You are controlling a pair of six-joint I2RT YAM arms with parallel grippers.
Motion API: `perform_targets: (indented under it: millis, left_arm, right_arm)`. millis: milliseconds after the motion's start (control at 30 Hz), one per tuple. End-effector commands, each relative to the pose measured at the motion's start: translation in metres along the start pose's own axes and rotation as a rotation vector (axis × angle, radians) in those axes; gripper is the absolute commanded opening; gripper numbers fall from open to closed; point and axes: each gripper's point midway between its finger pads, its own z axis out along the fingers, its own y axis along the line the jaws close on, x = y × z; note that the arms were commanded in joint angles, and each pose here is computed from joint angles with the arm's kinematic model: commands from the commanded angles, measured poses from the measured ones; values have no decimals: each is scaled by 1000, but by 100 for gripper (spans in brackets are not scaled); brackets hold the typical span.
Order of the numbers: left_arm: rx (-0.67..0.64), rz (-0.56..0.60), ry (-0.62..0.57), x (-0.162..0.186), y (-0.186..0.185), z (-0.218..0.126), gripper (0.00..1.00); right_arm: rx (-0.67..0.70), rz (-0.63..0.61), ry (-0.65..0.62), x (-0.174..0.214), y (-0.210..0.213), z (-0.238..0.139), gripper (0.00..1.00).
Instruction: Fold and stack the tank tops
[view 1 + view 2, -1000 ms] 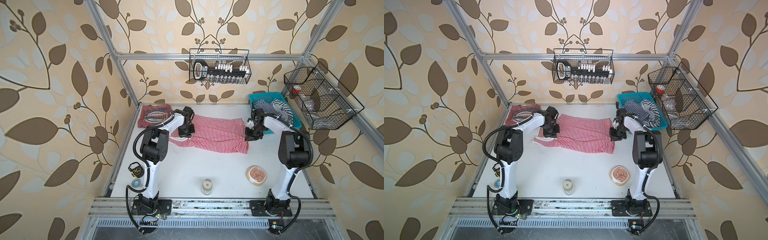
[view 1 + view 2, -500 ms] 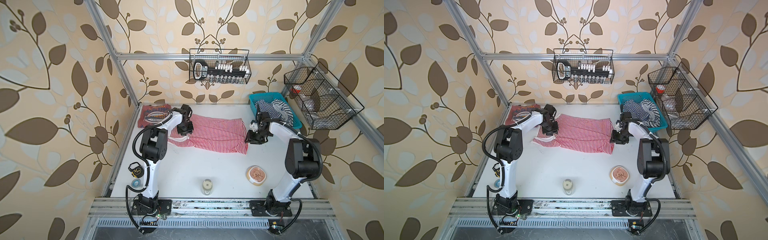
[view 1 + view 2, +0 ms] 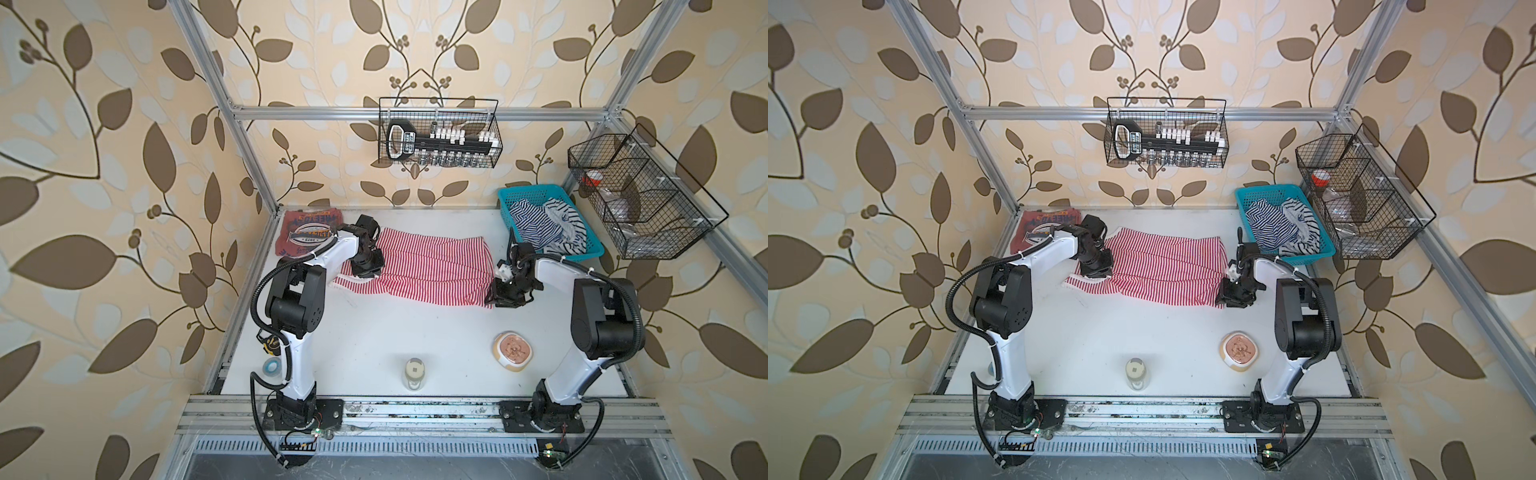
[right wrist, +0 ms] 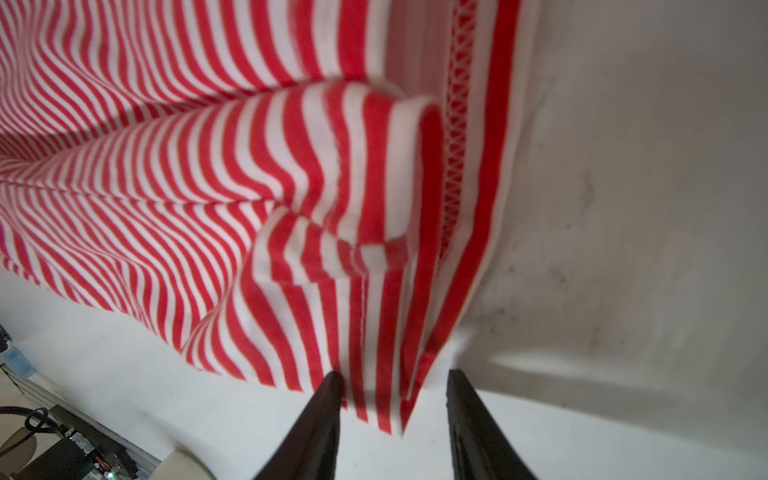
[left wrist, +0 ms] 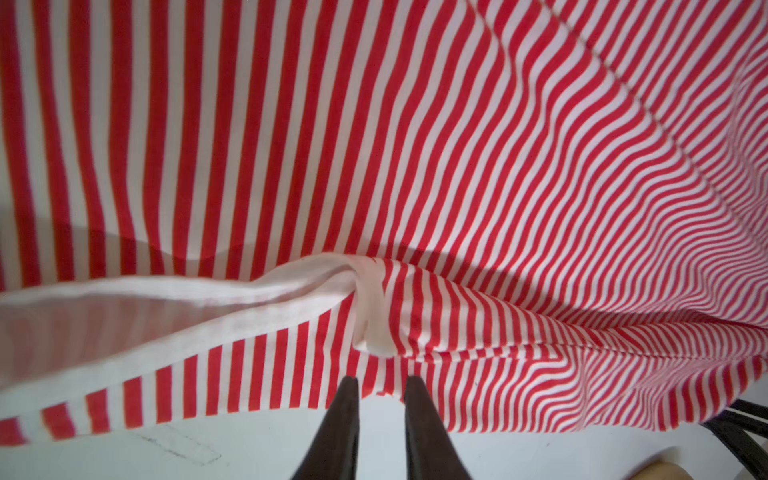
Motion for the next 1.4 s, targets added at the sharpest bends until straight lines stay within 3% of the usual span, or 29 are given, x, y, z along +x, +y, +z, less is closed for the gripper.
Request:
perform_targets:
  millis: [0, 267, 667, 933, 1033, 1133, 1267, 1367]
  left_arm:
    - [3, -8, 4, 0, -2, 12, 23]
    - [-93, -48, 40, 3, 29, 43, 24]
    - [-161, -79, 74, 20, 58, 49, 28]
    - [-106, -74, 43, 23, 44, 18, 33]
    - [-49, -54, -12, 18, 26, -9, 36]
    - [-14, -32, -54, 15, 12, -33, 41]
    - [-3, -21, -77, 19, 11, -48, 43]
    - [-39, -25, -72, 24, 21, -43, 39]
  right_arm:
    - [-1, -8, 27, 3, 2, 12, 40]
    - [93, 10, 48, 11, -17, 12, 0]
    - [230, 64, 8, 21, -50, -28, 0]
    - [259, 74, 13, 20, -54, -30, 24]
    - [265, 66, -26, 11, -48, -41, 34]
    - [267, 38, -82, -2, -33, -55, 36]
    - [207, -40, -140, -19, 8, -60, 34]
    - [142, -90, -138, -31, 36, -48, 26]
